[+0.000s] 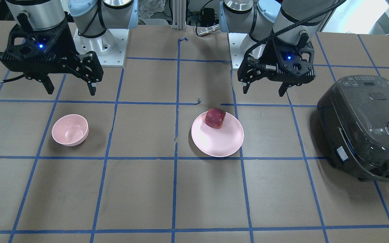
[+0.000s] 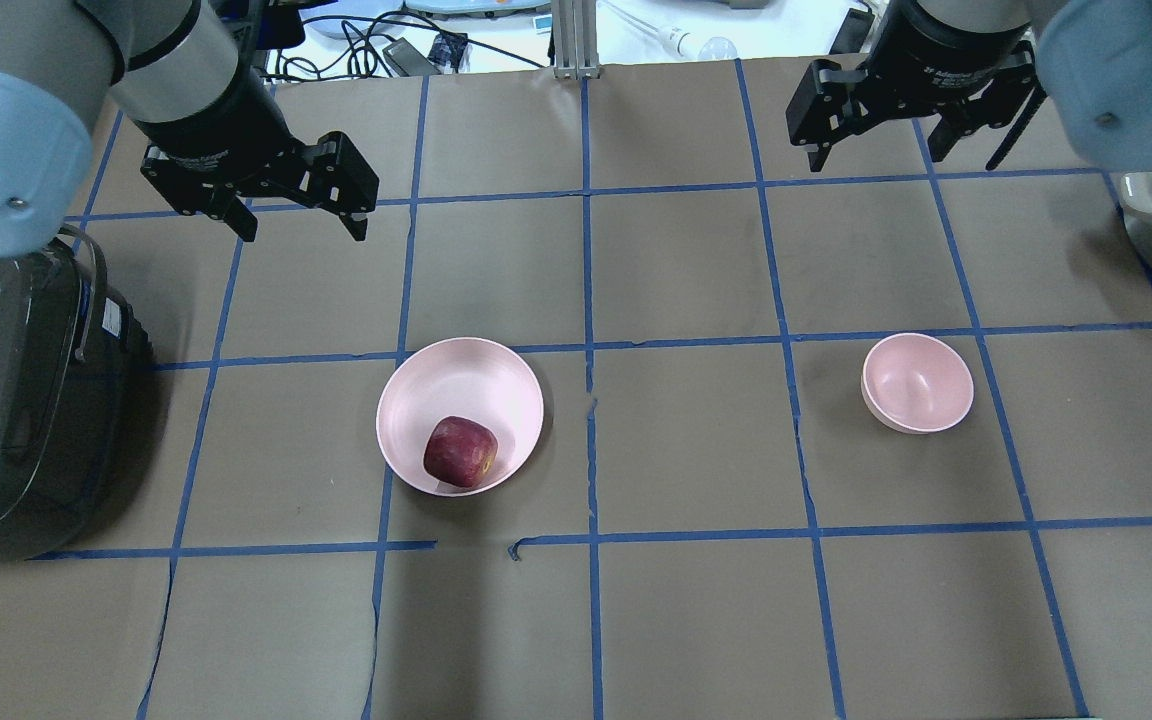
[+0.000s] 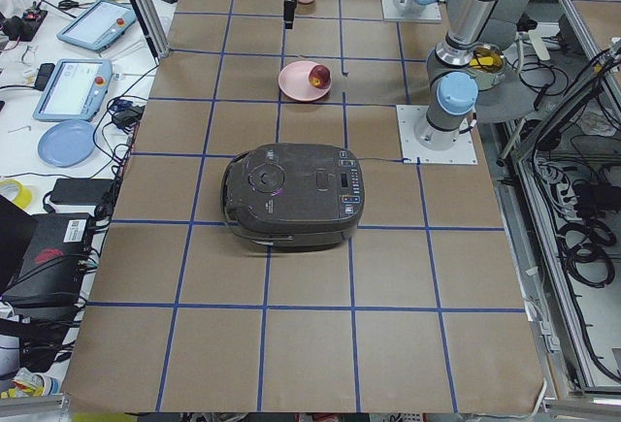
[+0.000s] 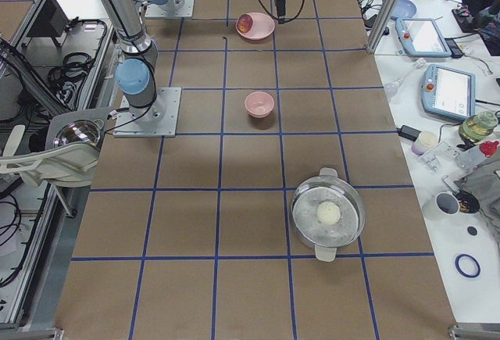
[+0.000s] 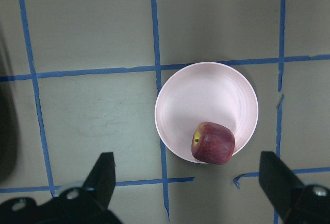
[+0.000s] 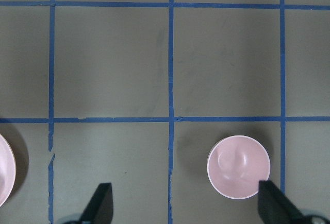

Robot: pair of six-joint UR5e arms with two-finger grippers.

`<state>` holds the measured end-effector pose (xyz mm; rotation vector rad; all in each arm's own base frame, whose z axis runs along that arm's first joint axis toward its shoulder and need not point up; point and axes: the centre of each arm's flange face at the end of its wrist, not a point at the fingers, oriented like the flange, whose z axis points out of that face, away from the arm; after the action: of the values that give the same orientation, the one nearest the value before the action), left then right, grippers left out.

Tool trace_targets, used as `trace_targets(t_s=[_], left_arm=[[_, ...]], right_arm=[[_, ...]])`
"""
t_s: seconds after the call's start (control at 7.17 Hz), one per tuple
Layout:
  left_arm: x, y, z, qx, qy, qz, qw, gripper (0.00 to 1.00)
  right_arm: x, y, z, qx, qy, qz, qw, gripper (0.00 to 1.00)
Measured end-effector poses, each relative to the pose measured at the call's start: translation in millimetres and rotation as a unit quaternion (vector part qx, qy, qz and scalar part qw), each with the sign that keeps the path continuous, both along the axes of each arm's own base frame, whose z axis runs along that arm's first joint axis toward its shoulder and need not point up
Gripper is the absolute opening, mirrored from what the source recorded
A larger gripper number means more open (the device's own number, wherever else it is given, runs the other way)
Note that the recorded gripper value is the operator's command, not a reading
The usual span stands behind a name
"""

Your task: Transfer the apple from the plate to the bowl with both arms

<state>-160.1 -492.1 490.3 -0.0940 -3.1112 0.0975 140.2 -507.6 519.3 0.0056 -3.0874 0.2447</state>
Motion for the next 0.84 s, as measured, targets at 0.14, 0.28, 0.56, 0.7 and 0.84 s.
trace_targets(t_s=[0.14,0.28,0.56,0.7,0.84], left_arm=[[-13.8,4.1,-11.6,0.009,0.0,-0.023,0.9997,1.0],[-33.0,12.4,-31.5,0.022,-0.003,-0.055,0.9982,1.0],[-60.5,26.6,-88.4,0.023,-0.005,-0.095,0.9952,1.0],[-70.1,37.1,-122.8,0.014,-0.005,-0.111,0.9937,1.0],[-75.9,49.5,-158.7,0.006,-0.005,-0.129,0.9916,1.0]], right_arm=[[-12.7,-3.1,0.3,0.002,0.0,-0.011,0.9999,1.0],[-30.3,-6.8,-0.3,0.004,0.001,-0.023,0.9997,1.0],[-92.7,-15.5,-7.7,0.022,0.004,-0.041,0.9989,1.0],[-124.6,-19.3,-17.1,0.038,0.004,-0.039,0.9985,1.0],[-150.5,-23.8,-31.0,0.054,0.003,-0.03,0.9981,1.0]])
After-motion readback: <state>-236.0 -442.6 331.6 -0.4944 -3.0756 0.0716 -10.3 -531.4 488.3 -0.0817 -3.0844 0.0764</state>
